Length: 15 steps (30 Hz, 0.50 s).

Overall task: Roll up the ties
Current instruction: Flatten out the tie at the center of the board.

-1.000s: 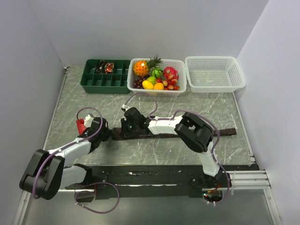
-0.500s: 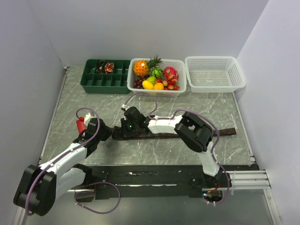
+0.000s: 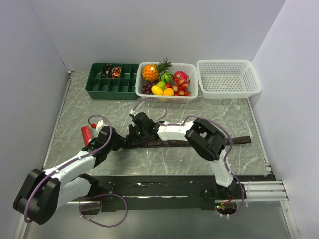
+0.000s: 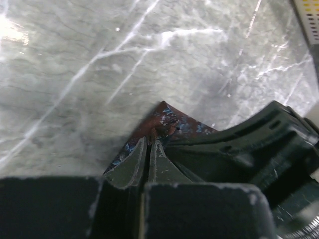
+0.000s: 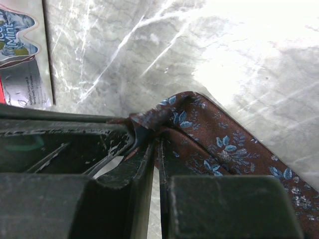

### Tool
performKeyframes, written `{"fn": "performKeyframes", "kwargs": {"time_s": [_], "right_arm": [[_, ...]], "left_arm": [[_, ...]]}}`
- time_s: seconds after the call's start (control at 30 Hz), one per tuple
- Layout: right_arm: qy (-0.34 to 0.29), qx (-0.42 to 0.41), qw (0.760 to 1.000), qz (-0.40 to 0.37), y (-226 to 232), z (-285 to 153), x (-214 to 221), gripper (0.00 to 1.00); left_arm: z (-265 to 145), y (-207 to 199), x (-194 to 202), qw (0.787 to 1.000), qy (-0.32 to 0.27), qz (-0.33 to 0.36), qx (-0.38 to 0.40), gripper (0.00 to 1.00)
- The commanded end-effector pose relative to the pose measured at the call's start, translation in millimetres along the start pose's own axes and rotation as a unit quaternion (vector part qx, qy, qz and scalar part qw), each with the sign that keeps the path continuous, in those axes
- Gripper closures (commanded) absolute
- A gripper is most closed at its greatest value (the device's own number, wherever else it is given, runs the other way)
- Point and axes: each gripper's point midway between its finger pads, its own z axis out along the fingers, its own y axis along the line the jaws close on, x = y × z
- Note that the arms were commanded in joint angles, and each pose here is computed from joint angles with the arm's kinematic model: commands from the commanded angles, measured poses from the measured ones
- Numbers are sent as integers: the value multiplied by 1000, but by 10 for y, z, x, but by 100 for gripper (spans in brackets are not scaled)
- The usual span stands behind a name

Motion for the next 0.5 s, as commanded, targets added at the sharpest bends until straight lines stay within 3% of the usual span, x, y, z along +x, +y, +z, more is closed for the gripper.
{"fn": "performKeyframes", "kwargs": {"time_s": [0.0,0.47], "right_arm": [[-7,2,1000,9,-83,6,-58,85],[-20,-32,999,17,4,-173,-180,85]], "left_arm": [[-47,-328,-49,998,-5,-28,55,99],[-102,-486,-4,993,2,-46,109,99]]}}
